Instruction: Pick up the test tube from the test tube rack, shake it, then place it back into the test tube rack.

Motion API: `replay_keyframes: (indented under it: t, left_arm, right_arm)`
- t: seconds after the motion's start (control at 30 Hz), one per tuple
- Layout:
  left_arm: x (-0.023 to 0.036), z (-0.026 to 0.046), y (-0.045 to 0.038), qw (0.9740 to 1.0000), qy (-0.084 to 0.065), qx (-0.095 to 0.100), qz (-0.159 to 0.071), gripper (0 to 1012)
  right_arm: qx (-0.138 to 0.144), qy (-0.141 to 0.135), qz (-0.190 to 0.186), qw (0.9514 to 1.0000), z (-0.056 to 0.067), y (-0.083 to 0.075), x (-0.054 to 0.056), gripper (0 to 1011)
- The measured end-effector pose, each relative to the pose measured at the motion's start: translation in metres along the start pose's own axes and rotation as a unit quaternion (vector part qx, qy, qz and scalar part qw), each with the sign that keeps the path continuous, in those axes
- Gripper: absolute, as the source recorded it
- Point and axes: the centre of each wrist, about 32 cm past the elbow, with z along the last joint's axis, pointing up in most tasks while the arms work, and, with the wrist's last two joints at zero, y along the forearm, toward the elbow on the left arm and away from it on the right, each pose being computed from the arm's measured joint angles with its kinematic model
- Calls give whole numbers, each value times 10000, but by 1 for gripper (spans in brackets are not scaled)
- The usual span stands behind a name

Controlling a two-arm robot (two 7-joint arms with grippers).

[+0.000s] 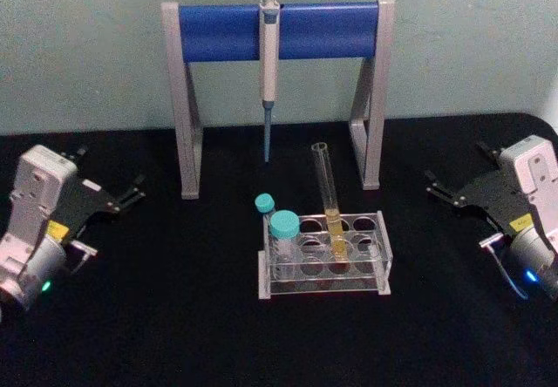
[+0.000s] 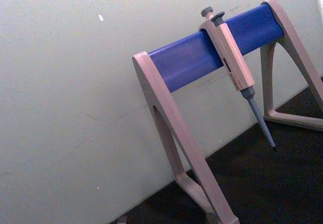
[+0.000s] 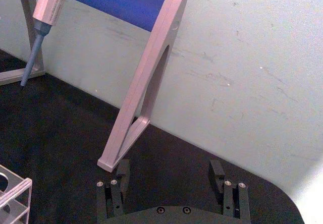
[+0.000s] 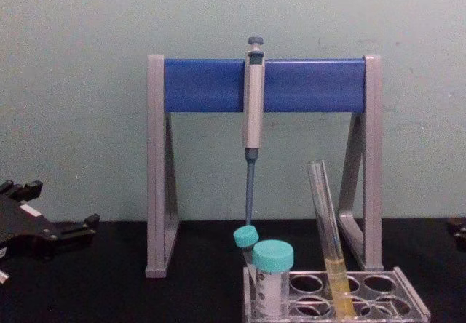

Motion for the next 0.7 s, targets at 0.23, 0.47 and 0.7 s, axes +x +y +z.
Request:
replay_keyframes:
  t: [0.23, 0.47, 0.7]
  left_arm:
    - [0, 0, 0, 10000, 0, 0, 0, 1001]
    - [0, 0, 0, 10000, 0, 0, 0, 1001]
    - [0, 0, 0, 10000, 0, 0, 0, 1001]
  right_arm:
    - [12, 4, -10, 10000, 3, -2, 5, 1000]
    - [219, 106, 78, 9997, 40, -19, 24, 1000]
    - [746, 416, 526, 9950, 132, -63, 45, 1000]
